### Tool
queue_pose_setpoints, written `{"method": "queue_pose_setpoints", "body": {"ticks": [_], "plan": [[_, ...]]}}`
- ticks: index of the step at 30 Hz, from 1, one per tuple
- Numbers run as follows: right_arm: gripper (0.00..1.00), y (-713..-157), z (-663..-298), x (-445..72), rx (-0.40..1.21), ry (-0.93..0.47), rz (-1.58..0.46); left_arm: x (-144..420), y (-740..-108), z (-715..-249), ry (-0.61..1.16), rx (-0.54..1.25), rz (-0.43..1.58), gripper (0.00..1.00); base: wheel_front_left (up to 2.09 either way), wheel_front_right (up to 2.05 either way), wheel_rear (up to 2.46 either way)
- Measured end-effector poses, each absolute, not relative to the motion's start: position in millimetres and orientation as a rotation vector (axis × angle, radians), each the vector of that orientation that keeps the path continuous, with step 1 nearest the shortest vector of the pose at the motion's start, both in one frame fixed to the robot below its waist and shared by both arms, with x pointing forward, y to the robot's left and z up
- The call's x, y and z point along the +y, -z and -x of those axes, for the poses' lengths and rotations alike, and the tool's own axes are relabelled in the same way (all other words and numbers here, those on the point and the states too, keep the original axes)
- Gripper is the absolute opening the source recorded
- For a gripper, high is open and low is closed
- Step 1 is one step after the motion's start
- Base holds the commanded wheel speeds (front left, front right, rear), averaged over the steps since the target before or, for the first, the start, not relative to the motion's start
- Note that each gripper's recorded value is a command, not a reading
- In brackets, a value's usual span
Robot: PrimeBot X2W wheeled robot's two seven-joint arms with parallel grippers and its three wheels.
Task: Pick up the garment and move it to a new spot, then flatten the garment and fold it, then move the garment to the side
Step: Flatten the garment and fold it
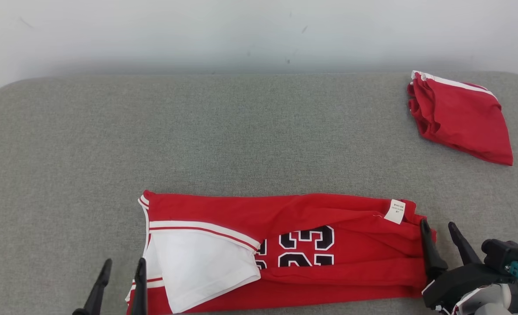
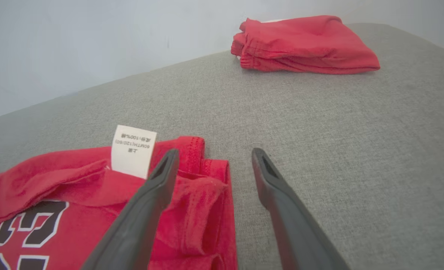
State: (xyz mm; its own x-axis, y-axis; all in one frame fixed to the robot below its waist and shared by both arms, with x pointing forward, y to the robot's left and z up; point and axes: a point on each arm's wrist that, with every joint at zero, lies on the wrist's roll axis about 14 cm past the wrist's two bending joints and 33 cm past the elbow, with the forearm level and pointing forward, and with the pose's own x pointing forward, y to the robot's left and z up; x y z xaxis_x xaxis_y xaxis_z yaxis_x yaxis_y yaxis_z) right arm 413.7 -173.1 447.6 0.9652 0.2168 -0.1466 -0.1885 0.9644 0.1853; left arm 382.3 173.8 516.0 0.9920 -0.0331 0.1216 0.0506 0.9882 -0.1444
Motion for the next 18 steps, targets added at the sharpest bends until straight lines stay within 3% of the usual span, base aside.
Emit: {"method": "queue_pose_setpoints", "body": {"ticks": [18], "plan": [[1.00, -404.7, -406.1, -154.3, 0.336, -0.215, -0.198, 215.1, -529.5, -384.7, -0.104, -0.164, 0.053, 1.00, 0.00, 0.00, 0.00]]}}
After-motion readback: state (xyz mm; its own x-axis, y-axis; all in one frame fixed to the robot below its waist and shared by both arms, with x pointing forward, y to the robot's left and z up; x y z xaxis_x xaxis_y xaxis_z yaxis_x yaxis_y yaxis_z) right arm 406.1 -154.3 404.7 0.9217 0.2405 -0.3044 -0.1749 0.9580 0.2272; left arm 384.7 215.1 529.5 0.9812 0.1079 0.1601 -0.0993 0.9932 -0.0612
